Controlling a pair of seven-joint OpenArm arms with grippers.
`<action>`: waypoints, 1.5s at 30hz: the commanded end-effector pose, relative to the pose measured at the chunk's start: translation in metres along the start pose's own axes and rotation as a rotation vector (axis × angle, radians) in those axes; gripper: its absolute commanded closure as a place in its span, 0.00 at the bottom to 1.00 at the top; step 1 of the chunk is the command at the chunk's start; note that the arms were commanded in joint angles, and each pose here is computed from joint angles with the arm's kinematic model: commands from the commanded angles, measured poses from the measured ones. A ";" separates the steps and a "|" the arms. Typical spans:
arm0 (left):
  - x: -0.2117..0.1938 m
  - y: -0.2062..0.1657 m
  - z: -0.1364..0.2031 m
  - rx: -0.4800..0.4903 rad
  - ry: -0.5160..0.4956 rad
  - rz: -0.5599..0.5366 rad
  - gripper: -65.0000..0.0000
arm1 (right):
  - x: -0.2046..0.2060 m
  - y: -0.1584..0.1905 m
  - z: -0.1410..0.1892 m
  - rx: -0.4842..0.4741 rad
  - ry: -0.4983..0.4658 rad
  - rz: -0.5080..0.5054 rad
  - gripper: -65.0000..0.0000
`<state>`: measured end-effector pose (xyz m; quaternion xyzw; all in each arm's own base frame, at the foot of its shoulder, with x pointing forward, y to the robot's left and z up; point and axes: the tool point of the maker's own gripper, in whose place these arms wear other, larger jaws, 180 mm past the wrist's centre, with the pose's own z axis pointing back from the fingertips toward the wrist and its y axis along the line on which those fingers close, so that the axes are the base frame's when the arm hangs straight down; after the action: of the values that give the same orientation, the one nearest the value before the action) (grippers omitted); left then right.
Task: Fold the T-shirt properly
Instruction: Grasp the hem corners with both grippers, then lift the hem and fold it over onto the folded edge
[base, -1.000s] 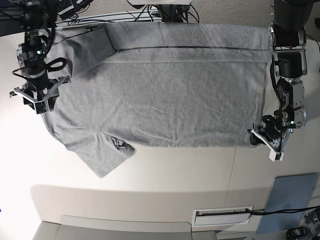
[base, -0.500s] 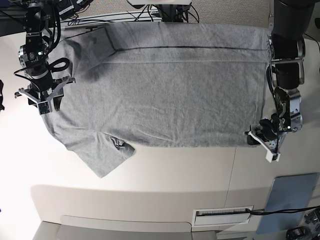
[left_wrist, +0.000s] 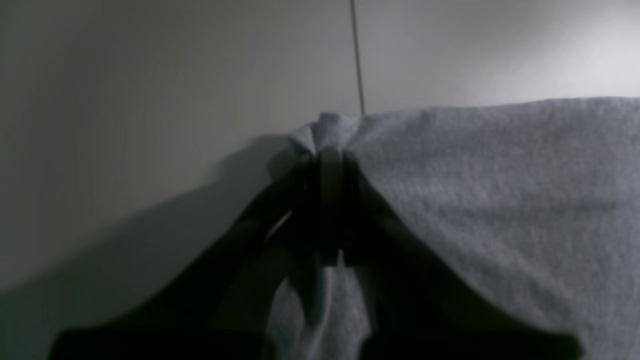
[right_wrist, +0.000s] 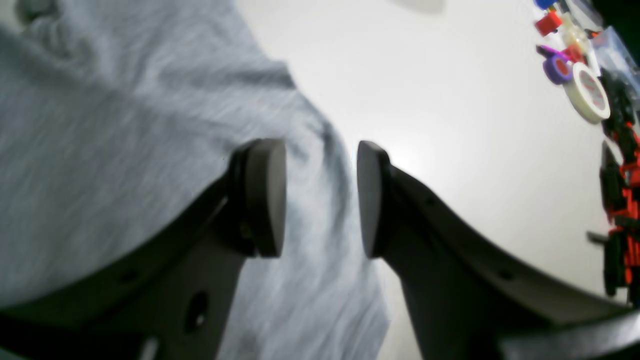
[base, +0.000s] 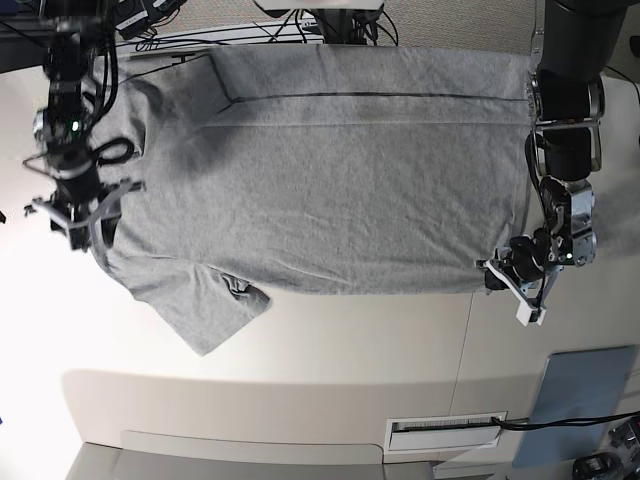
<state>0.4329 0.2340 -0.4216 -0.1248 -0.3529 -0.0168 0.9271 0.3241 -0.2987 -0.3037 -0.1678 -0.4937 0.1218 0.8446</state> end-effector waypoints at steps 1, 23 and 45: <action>0.019 0.007 0.006 0.015 -0.038 -0.015 1.00 | 0.016 -0.016 -0.007 -0.037 -0.046 0.000 0.64; 0.006 0.012 0.006 0.039 0.031 -0.060 1.00 | 0.003 -0.005 -0.159 0.296 0.420 -0.151 0.64; 0.032 0.006 0.014 0.046 -0.026 -0.117 1.00 | -0.031 0.002 -0.156 0.256 0.503 -0.012 1.00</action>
<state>0.4292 0.2376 -0.4170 -0.0909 -0.3379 -0.0619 0.9347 0.4428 -0.3183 -0.4112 -0.0616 -0.2539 0.1359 0.9557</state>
